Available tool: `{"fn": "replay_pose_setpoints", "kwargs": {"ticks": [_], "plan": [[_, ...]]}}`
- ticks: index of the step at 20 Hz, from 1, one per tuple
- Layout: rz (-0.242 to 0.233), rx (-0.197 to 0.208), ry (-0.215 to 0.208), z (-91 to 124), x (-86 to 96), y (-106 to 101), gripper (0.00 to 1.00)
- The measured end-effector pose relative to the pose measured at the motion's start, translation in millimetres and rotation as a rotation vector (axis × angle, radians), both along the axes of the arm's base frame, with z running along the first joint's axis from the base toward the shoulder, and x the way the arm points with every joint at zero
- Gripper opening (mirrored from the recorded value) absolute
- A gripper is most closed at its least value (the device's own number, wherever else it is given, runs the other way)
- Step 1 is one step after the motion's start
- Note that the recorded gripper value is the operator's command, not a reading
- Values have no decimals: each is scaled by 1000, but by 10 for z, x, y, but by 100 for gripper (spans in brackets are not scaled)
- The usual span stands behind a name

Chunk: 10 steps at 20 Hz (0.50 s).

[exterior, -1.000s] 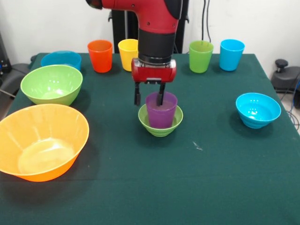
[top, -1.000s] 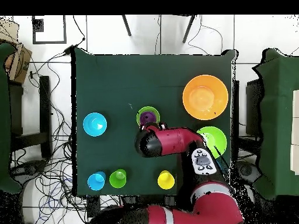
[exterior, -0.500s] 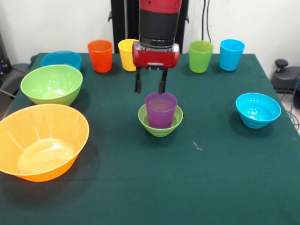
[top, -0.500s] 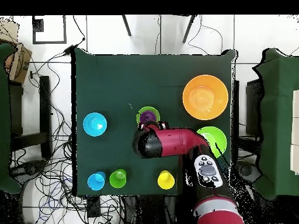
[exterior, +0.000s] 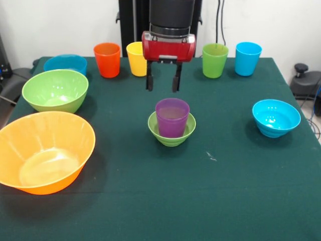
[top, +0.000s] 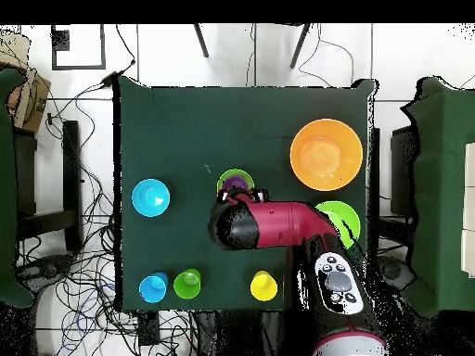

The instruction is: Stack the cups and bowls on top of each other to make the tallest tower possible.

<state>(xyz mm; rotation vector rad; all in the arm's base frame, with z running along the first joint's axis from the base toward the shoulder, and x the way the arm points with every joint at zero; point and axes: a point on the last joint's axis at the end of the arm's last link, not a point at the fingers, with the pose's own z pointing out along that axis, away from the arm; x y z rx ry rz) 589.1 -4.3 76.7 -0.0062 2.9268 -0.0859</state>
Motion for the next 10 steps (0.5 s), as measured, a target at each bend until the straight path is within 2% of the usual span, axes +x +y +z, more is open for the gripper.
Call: {"fn": "replay_pose_setpoints", "kwargs": {"ticks": [5,10], "plan": [[-2,-4,2,134,-31,13,100],[10,-5,8,175,-105,88,100]]}}
